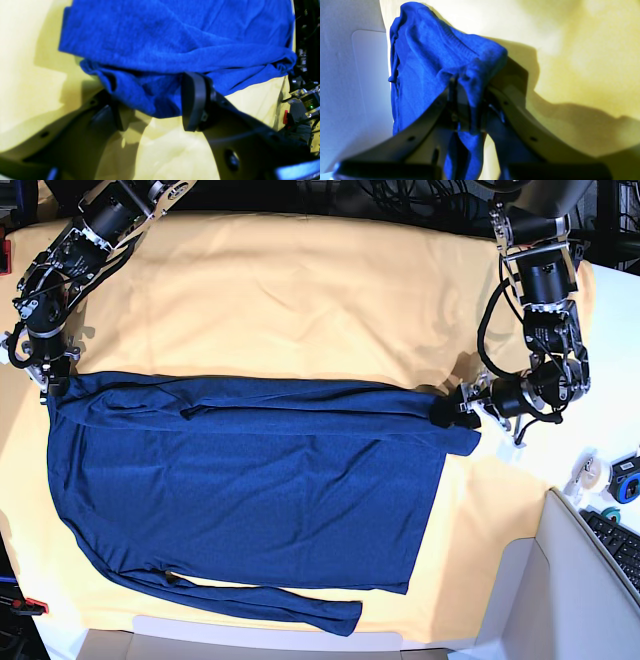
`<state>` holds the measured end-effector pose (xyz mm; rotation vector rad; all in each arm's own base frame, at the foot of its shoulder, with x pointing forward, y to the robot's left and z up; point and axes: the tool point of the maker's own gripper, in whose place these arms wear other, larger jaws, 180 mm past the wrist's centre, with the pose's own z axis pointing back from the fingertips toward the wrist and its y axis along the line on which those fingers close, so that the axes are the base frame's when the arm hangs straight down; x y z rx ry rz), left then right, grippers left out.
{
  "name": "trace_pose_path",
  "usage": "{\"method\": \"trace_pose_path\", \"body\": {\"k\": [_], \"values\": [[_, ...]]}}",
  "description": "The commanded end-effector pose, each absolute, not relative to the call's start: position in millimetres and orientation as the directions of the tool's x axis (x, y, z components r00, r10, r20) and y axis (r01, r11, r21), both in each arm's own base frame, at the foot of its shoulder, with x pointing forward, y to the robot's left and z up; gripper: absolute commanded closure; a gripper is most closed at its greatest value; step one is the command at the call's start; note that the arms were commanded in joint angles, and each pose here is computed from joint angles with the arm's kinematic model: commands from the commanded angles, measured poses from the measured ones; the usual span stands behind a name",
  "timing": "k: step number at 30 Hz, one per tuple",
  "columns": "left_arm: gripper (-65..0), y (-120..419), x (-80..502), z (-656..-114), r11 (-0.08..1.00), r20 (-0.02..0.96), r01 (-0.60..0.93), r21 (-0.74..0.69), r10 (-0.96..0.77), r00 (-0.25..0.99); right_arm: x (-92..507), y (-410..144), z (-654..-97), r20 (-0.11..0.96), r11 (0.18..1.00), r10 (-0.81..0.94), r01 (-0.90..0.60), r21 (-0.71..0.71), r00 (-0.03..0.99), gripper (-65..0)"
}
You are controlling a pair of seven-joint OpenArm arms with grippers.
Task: Fold the T-shirt properly
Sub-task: 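Hold the edge and adjust the left gripper's grip on the fabric, then drag the held edge back toward the robot with both grippers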
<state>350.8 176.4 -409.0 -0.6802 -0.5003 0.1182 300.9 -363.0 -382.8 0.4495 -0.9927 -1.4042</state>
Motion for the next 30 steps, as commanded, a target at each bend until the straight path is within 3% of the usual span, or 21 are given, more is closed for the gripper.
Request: {"method": "trace_pose_path", "body": {"k": [1,19,22,27,30], "values": [[-31.5,178,351,-410,0.794,0.397,0.056,-0.605,0.241,0.885,301,-363,-382,0.298,0.164,-0.946,0.602,0.781,-0.13,-4.0],[-31.2,184,357,-402,0.756,0.406,0.012,-0.655,0.339,0.849,298,-361,-385,0.294,0.16,-0.947,0.609,0.777,-0.127,-3.8],[-24.3,181,360,-397,0.732,0.41,0.017,-0.681,0.361,0.838,296,-361,-386,0.294,0.16,-0.947,0.611,0.775,-0.126,-3.8],[0.0,180,361,-395,0.722,0.409,0.02,-0.691,0.368,0.835,295,-362,-387,0.295,0.161,-0.947,0.613,0.773,-0.124,0.0],[-0.5,180,361,-395,0.724,0.411,0.021,-0.69,0.368,0.834,295,-358,-388,0.284,0.166,-0.954,0.616,0.77,-0.097,0.0]]}}
